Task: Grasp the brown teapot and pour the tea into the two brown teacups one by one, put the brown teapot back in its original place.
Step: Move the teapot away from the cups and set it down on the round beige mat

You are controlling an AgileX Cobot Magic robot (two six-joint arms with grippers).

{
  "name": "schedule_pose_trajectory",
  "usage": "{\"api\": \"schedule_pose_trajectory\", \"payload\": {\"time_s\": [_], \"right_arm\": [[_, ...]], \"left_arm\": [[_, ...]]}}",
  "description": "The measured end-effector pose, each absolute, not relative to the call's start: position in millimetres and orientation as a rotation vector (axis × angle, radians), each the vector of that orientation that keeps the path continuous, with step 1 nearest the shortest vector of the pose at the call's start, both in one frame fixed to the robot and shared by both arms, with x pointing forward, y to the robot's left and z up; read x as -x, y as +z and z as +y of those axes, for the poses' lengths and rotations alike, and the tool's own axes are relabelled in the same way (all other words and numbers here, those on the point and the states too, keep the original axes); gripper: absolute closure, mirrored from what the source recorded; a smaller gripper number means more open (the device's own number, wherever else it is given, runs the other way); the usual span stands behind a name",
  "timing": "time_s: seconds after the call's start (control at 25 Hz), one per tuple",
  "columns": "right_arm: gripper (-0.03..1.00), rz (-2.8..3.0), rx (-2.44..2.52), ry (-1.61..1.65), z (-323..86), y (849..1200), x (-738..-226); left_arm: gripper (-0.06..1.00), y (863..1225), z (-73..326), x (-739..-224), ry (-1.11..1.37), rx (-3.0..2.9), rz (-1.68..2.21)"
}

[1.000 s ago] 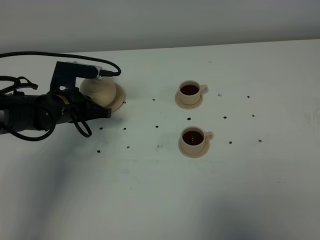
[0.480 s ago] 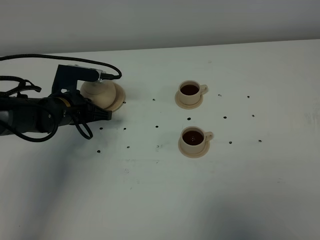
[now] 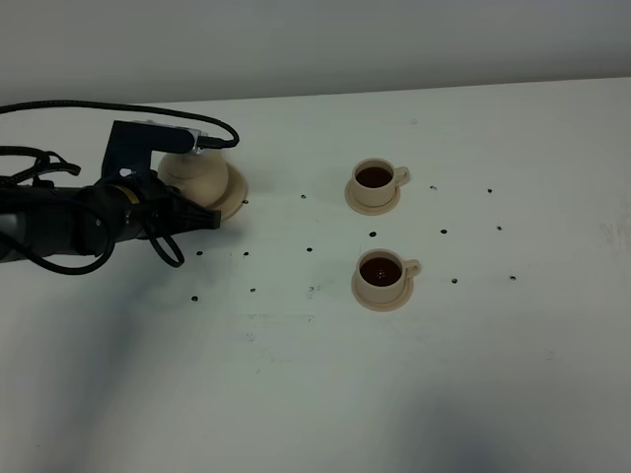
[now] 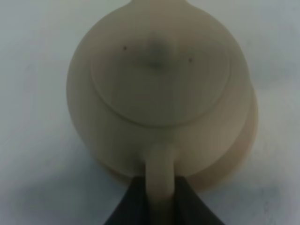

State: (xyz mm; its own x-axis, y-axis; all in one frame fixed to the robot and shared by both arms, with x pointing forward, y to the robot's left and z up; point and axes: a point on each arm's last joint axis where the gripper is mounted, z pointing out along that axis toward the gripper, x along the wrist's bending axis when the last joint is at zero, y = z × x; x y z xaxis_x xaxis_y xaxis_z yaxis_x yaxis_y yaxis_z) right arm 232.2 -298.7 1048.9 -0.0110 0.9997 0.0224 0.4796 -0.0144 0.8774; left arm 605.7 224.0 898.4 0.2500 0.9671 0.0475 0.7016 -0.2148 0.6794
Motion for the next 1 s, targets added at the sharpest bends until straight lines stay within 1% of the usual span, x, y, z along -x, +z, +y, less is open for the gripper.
{"api": "schedule_pose_trajectory", "payload": {"time_s": [0.72,0.88,1.0], "right_arm": [[0.66,1.572,-1.575,0.956,-298.7,1048.9,-232.2],[0.66,1.572,-1.575,0.956,-298.7,1048.9,-232.2],[0.66,1.572,-1.575,0.956,-298.7,1048.9,-232.2]], "left_arm": [[0.86,897.7,224.1,-605.0,0.65,-2.022,1.496],[0.84,898.1,224.1,-605.3,0.653,-2.021,1.493],[0.81,899.5,223.8,-606.8,0.661,-2.013,1.487]]}}
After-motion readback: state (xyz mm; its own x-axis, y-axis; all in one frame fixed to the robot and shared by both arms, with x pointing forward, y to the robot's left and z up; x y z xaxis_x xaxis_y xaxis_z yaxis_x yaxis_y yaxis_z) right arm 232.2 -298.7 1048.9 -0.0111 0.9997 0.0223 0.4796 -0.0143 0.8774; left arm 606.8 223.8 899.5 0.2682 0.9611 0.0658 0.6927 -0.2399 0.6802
